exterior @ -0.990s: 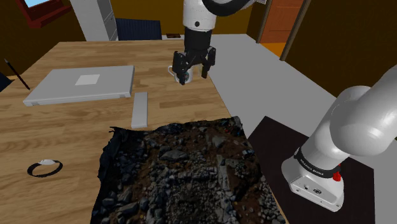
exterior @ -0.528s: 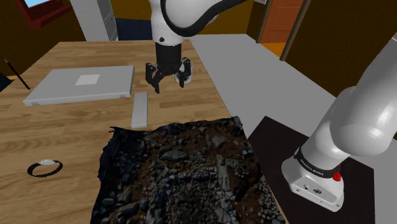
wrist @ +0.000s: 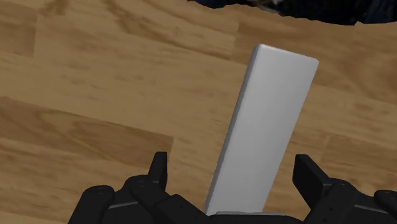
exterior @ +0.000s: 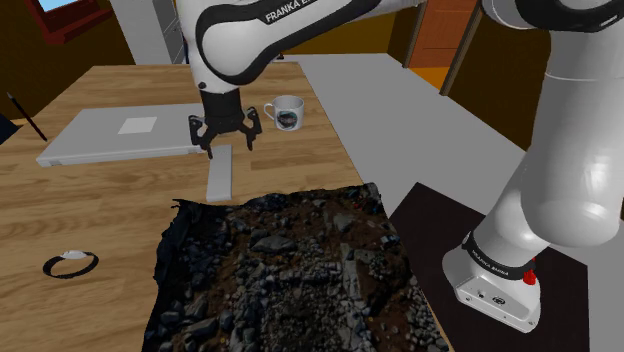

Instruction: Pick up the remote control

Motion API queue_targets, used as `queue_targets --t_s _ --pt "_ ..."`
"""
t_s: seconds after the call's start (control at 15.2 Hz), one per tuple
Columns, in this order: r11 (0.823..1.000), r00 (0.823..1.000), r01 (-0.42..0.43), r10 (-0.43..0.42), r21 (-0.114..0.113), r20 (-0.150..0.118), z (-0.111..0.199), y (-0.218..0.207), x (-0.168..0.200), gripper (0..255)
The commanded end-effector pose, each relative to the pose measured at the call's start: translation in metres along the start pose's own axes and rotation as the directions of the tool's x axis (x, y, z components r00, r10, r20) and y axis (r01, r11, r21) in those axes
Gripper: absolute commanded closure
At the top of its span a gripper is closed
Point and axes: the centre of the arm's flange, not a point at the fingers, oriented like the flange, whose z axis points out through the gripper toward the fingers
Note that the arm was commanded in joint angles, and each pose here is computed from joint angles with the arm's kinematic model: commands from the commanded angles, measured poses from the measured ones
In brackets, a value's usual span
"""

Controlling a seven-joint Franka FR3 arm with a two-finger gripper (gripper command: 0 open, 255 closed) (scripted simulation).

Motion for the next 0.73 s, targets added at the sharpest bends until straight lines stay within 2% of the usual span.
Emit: queue_targets --t_s 0.0,0.13,0.66 --pt "1.0 1.0 -0.03 0.03 -0.006 0.0 0.016 -0.021 0.012 0" --pt "0.999 0.999 -0.049 0.049 -0.01 0.0 0.024 -0.033 0.021 0" --pt "0.999 0.999 -0.049 0.049 -0.01 0.0 0.064 -0.032 0.022 0"
